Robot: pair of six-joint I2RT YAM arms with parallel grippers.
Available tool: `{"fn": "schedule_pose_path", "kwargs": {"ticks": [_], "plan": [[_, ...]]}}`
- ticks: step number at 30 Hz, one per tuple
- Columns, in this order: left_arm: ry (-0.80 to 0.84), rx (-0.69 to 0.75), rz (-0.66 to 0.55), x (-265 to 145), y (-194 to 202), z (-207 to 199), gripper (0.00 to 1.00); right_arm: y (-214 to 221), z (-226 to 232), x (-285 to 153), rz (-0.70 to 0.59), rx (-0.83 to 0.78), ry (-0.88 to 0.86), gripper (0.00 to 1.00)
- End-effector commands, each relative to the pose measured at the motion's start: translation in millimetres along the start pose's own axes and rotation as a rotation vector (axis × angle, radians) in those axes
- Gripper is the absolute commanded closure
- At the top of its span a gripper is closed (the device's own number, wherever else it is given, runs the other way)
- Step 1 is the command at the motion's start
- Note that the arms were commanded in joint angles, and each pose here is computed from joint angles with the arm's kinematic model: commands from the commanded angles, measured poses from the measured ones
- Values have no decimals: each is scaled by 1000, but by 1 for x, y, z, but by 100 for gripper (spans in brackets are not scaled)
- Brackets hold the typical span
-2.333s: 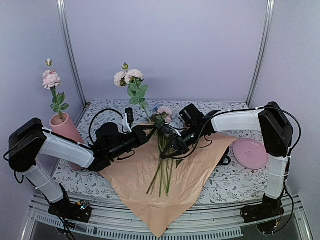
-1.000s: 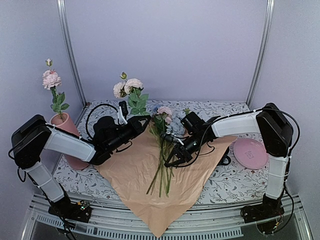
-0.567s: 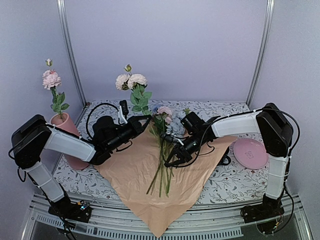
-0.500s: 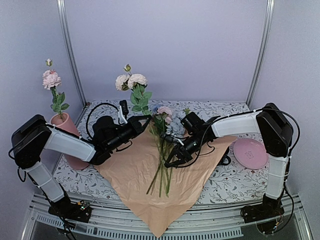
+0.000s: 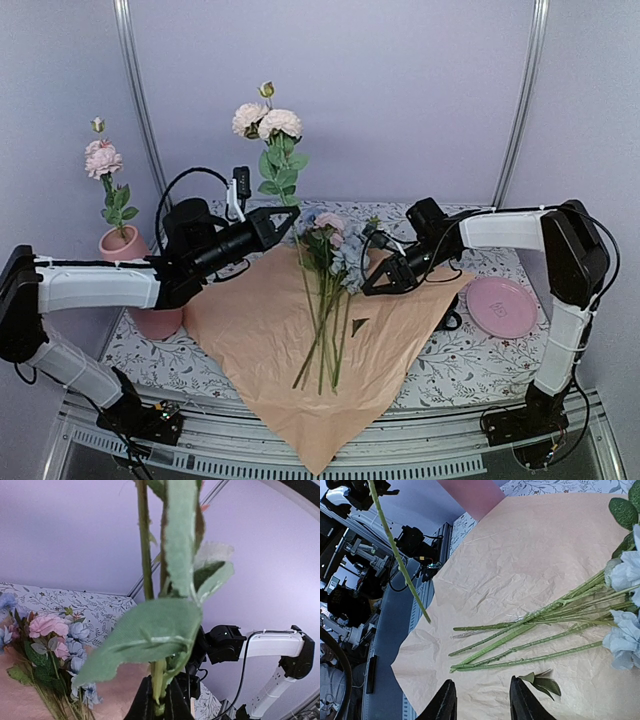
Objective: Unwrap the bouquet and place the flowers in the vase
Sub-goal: Pass from the right arm to the left, then place the fake flower in the vase.
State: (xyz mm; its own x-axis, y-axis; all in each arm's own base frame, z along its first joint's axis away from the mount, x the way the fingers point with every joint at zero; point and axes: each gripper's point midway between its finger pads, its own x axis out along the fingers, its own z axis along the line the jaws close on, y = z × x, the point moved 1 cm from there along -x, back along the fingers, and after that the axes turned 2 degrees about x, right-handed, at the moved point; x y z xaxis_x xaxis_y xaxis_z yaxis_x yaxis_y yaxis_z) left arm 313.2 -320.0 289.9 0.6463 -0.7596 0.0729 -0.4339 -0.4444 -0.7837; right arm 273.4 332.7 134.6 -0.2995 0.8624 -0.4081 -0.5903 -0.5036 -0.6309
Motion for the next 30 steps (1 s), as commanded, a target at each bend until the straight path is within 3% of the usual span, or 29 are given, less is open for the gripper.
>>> {"fn": "schedule_pose_path", "kwargs": {"ticks": [1, 7, 18, 30], "plan": [[-120, 205, 97, -10, -23, -7, 100, -5, 5, -20, -50, -89, 61, 61], [-286, 352, 177, -12, -62, -10, 100, -13, 2, -25, -54, -149, 100, 61], [-372, 414, 248, -29, -119, -48, 100, -21, 9, -42, -61, -244, 214, 60], [-679, 499, 106, -123, -210, -72, 100, -21, 5, -44, -52, -261, 250, 59]]}}
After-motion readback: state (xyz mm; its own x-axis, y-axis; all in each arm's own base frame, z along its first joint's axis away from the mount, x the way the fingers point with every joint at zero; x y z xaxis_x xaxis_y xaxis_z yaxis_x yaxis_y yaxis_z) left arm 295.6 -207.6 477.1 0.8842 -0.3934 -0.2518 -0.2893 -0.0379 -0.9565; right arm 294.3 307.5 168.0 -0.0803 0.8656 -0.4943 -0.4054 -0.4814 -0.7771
